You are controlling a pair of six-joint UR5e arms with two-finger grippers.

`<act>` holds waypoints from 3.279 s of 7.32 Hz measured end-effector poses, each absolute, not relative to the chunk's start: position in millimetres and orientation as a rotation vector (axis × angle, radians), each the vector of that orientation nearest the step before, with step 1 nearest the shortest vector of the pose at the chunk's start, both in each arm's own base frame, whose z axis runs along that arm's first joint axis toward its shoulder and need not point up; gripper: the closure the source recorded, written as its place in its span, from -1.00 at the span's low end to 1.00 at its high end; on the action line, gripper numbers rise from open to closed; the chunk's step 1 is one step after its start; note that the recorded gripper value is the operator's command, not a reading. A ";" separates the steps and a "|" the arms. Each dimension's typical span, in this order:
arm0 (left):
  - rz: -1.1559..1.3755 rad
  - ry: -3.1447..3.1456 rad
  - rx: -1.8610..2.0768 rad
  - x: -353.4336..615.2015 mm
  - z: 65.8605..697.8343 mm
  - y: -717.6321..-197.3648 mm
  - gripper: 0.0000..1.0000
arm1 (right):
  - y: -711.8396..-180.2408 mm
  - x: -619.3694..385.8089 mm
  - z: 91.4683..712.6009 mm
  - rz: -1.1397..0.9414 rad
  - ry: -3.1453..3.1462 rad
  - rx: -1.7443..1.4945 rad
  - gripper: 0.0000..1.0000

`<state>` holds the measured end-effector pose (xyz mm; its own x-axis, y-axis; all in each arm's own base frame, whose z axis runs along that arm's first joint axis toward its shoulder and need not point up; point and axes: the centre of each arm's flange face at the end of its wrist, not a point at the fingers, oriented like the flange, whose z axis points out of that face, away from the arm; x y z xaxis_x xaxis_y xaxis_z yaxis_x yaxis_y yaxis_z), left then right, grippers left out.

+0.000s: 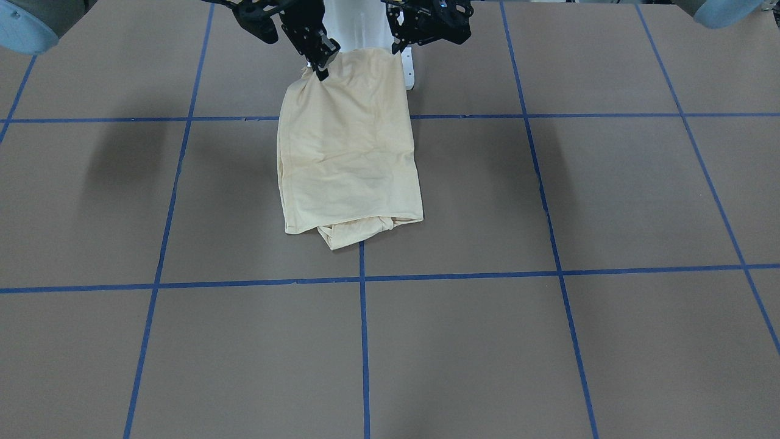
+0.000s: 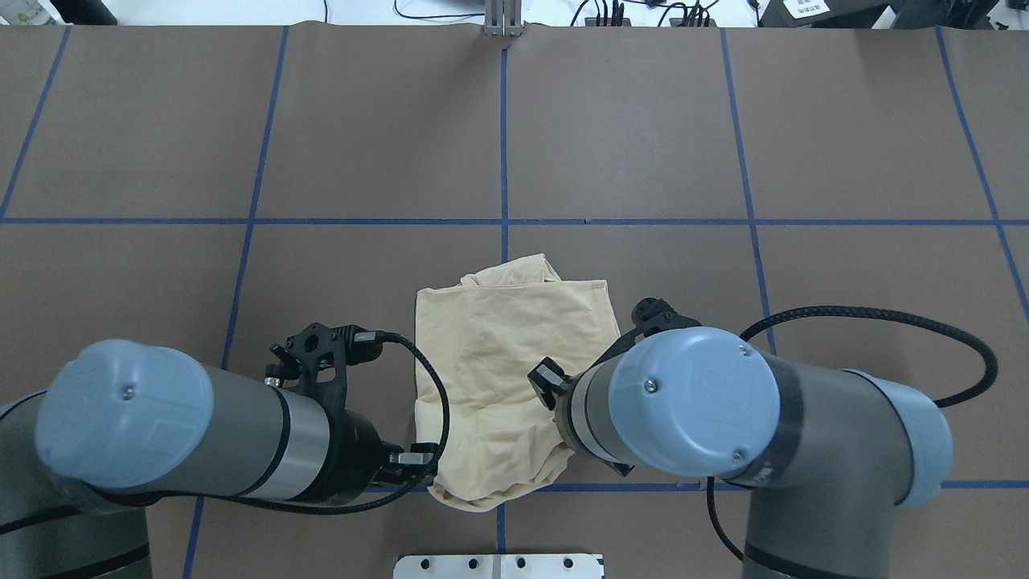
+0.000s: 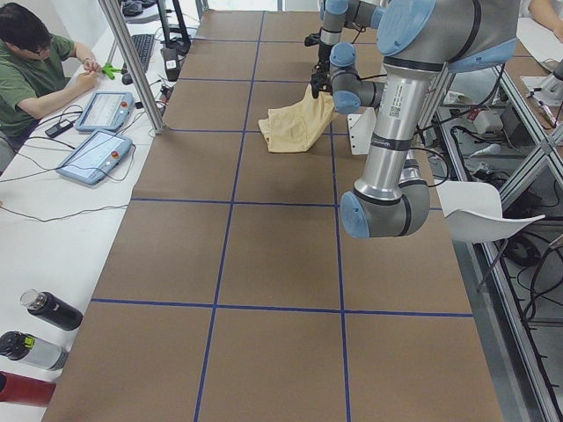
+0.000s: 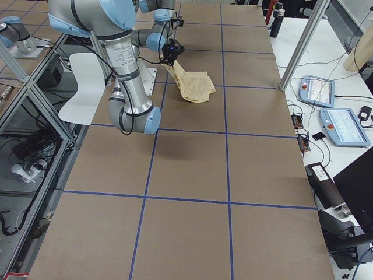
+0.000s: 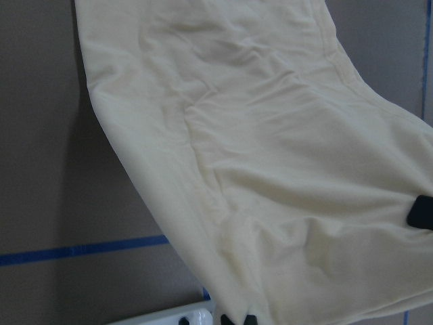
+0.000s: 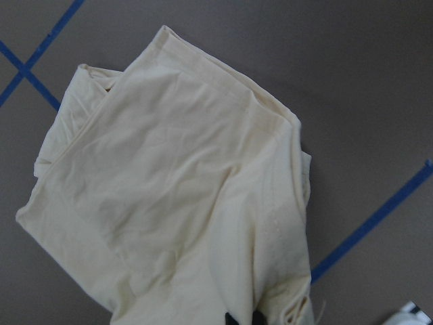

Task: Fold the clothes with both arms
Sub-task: 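Lift the near edge with both grippers and fold it farther from the robot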

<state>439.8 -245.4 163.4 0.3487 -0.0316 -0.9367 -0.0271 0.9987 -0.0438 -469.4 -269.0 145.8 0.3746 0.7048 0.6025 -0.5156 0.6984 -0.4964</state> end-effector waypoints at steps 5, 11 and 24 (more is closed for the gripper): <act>-0.089 1.035 0.160 476.0 200.8 -387.2 1.00 | -394.3 -509.4 197.4 0.782 -0.904 -0.069 1.00; -0.058 0.947 0.264 508.9 220.3 -440.8 -1.00 | -487.5 -537.9 217.4 0.622 -0.885 0.022 -1.00; 0.204 0.938 0.358 428.3 239.6 -499.9 -1.00 | -472.8 -620.7 220.9 0.178 -0.684 0.362 -1.00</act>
<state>428.3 -499.9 239.6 0.5782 0.3234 -0.7491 -0.0162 0.9224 0.3858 -620.7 -472.8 220.9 0.7628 0.0425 0.6452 -0.2774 0.9229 0.2671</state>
